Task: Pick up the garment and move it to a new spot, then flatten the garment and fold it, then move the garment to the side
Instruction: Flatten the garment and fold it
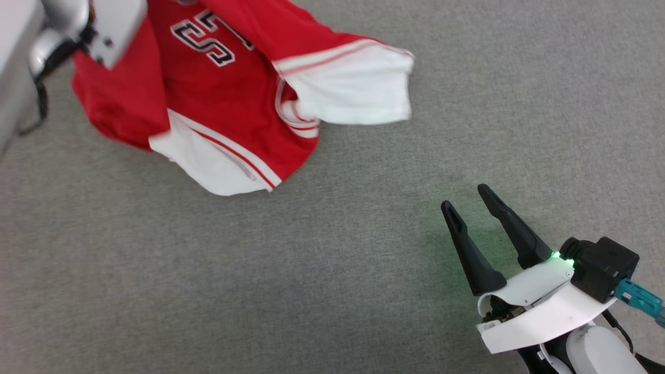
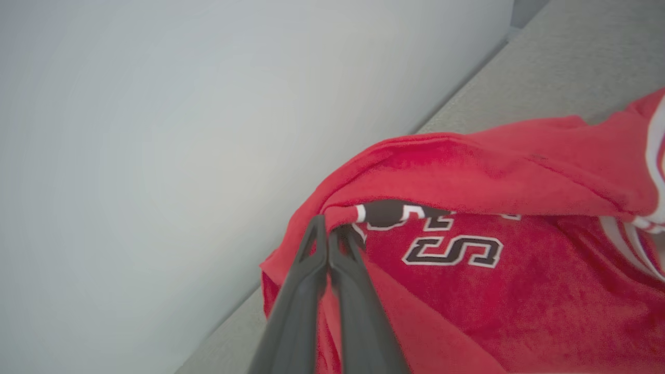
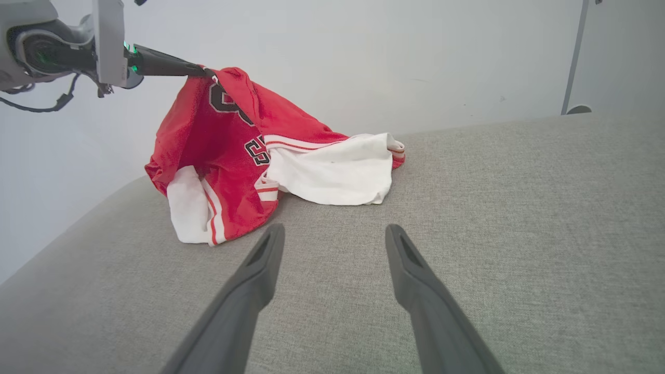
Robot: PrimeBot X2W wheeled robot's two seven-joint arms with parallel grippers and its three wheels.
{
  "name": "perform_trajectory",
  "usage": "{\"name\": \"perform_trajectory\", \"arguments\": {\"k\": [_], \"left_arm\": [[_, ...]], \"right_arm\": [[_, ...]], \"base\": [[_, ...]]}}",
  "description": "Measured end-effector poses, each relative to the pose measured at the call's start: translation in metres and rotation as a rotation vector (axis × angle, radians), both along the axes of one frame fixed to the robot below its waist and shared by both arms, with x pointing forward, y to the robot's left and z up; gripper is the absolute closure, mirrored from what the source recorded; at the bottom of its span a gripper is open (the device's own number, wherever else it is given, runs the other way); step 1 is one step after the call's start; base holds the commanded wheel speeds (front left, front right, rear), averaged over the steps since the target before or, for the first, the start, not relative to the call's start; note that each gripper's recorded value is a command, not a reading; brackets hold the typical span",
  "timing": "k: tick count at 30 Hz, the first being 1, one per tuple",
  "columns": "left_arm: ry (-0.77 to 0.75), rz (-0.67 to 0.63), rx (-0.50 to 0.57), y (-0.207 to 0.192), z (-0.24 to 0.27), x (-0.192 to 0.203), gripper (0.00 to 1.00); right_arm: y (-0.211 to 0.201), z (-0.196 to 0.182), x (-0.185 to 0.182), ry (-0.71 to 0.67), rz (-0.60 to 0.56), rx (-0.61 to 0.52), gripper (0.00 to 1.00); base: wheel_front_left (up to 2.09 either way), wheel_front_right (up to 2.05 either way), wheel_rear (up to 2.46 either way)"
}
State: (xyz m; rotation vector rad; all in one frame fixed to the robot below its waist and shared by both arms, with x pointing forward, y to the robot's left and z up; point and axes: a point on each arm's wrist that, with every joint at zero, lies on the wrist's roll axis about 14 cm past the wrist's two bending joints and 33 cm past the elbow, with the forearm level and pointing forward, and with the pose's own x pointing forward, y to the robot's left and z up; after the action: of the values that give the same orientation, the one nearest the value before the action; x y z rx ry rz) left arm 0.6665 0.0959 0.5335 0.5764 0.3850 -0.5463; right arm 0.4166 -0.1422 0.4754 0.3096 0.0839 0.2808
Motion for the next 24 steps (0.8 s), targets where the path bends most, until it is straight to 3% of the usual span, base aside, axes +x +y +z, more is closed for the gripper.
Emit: {"name": "perform_trajectory", "arguments": {"k": [5,11,12,13,14,17,24], "left_arm": [[-0.165,-0.046,-0.049,-0.026,0.011,0.028,1.00],[-0.005,-0.035,-0.104,-0.054,-0.054,0.021,1.00],[0.027,-0.034,-0.114,-0.058,-0.063,0.017,0.66],[0.058,-0.038,-0.117,-0.062,-0.072,0.011,0.15],[0.104,-0.031,-0.130,-0.065,-0.081,0.004,0.00],[0.218,-0.005,-0.154,-0.062,-0.097,-0.013,0.00],[0.404,0.053,-0.290,-0.047,-0.075,-0.045,0.00]], "right_arm": [[-0.007,-0.011,0.003,0.021,-0.023,-0.001,0.00],[-0.009,-0.024,0.005,0.051,-0.031,-0.007,0.00],[-0.009,-0.026,0.005,0.054,-0.031,-0.006,0.00],[-0.008,-0.027,0.006,0.058,-0.029,-0.004,0.00],[-0.008,-0.027,0.007,0.057,-0.025,-0.004,0.00],[-0.007,-0.026,0.009,0.052,-0.020,-0.006,0.00],[0.000,-0.026,0.003,0.063,0.013,-0.004,0.00]], "base": [[0.00,0.00,0.00],[0.00,0.00,0.00],[0.00,0.00,0.00],[0.00,0.00,0.00],[0.00,0.00,0.00],[0.00,0.00,0.00],[0.00,0.00,0.00]]}}
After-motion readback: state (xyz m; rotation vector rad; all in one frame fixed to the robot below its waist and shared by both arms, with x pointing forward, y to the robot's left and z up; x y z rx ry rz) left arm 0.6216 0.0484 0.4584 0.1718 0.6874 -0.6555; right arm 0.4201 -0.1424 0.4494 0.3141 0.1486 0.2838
